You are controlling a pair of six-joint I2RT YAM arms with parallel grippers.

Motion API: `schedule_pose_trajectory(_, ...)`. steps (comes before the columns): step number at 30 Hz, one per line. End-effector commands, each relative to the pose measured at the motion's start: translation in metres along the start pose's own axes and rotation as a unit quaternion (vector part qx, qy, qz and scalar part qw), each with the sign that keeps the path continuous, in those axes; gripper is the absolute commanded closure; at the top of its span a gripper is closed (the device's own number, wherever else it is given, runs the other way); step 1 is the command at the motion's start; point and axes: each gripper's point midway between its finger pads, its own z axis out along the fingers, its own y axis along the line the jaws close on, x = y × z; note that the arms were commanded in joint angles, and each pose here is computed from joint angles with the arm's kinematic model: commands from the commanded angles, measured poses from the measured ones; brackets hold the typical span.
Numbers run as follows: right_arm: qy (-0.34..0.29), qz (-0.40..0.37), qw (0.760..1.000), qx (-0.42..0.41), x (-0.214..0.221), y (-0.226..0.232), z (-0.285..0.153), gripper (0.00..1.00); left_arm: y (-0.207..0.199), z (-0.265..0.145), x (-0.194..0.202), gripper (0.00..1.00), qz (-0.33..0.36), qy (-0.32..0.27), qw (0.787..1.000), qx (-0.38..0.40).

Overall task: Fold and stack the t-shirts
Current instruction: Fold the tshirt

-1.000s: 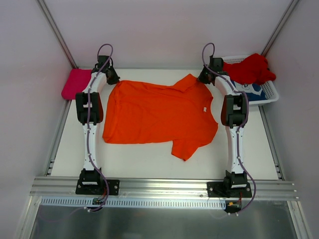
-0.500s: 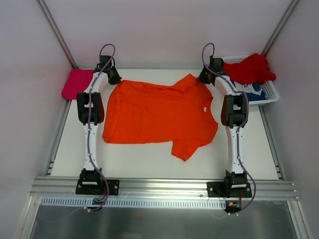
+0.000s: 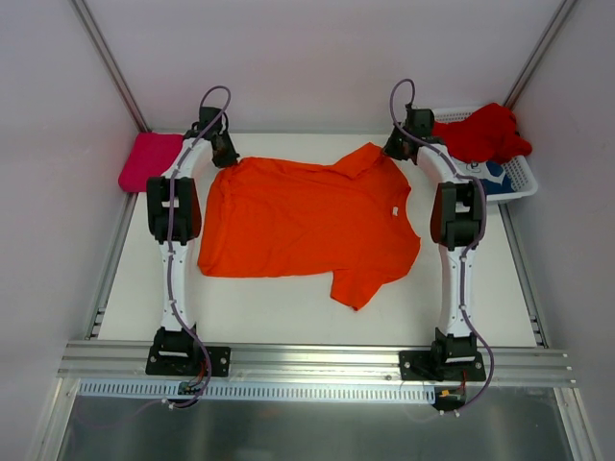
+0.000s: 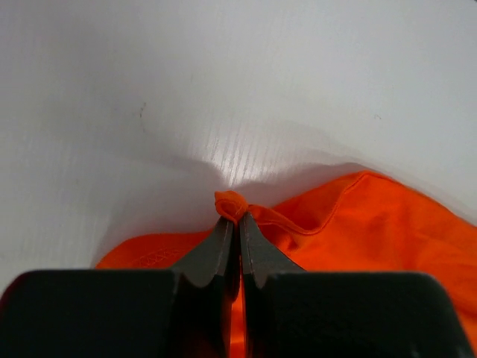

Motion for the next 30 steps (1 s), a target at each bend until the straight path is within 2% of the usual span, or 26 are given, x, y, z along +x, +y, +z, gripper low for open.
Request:
schedule_pose_trajectory(1,-0.066,-0.032,0.997,-0.029,-0.053,0.039,-0.049,1.00,-0.015,-0.053,-0.036,1.00,0.015,-0.052,0.999,0.006)
schedule_pose_trajectory(14,-0.079,-0.050,0.995,-0.026,-0.056,0.048,-0.080,1.00,-0.009,-0.094,-0.050,1.00,0.035,-0.086,0.996,-0.017)
schedule_pose_trajectory(30,-0.104,-0.071,0.992,-0.013,-0.050,0.047,-0.129,1.00,0.026,-0.133,-0.030,1.00,0.022,-0.095,0.993,-0.061)
